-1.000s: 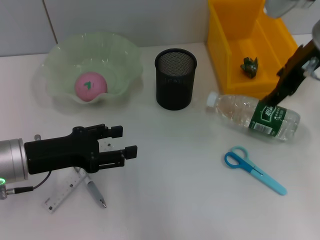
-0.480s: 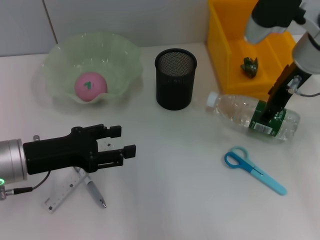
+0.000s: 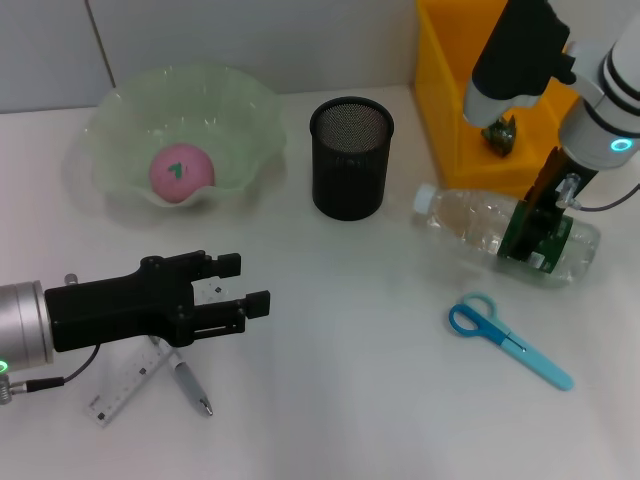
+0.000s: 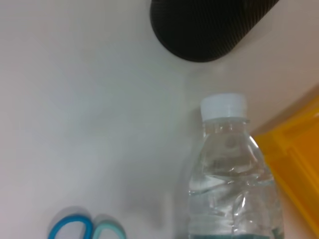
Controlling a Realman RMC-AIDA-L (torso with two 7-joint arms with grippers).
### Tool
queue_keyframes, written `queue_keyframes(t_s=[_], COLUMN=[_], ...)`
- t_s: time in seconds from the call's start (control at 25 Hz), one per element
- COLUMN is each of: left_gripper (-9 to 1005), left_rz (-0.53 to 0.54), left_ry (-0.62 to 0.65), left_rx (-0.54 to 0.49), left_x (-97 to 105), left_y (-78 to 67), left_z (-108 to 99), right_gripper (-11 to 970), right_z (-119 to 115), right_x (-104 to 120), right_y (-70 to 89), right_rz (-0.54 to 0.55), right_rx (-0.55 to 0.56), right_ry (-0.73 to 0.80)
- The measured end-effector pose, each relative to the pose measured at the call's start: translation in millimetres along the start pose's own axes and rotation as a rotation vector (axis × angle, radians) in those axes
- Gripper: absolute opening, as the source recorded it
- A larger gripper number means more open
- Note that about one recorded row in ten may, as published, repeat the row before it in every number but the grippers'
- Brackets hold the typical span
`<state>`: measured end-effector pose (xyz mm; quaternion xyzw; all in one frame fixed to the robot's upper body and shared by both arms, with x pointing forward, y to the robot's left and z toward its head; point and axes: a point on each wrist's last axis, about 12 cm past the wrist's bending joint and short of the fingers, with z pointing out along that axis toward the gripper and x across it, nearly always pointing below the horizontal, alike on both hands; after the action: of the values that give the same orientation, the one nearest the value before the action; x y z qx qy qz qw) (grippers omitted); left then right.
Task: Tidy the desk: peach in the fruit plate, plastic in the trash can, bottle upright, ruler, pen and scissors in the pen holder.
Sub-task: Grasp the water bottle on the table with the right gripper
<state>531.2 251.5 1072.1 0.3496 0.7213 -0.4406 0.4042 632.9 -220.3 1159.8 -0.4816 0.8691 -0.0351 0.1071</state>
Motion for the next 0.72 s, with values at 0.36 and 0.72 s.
queue_keyframes(t_s=[0.36,0.72], left_gripper=[749,748], left_rz=[-0.002,-0.001], left_ry=[-0.008,-0.008], left_rx=[-0.007,-0.006], left_x=[-1.2,-1.7], left_y=[1.1,1.2], left_z=[0.3,1.0], right_gripper=[815,813], right_z=[15.0,20.7], right_x=[2.2,2.5], right_y=[1.8,4.2], right_rz=[-0.001,0.002], right_rx=[0.000,-0.002], right_ry=[0.009,0.005])
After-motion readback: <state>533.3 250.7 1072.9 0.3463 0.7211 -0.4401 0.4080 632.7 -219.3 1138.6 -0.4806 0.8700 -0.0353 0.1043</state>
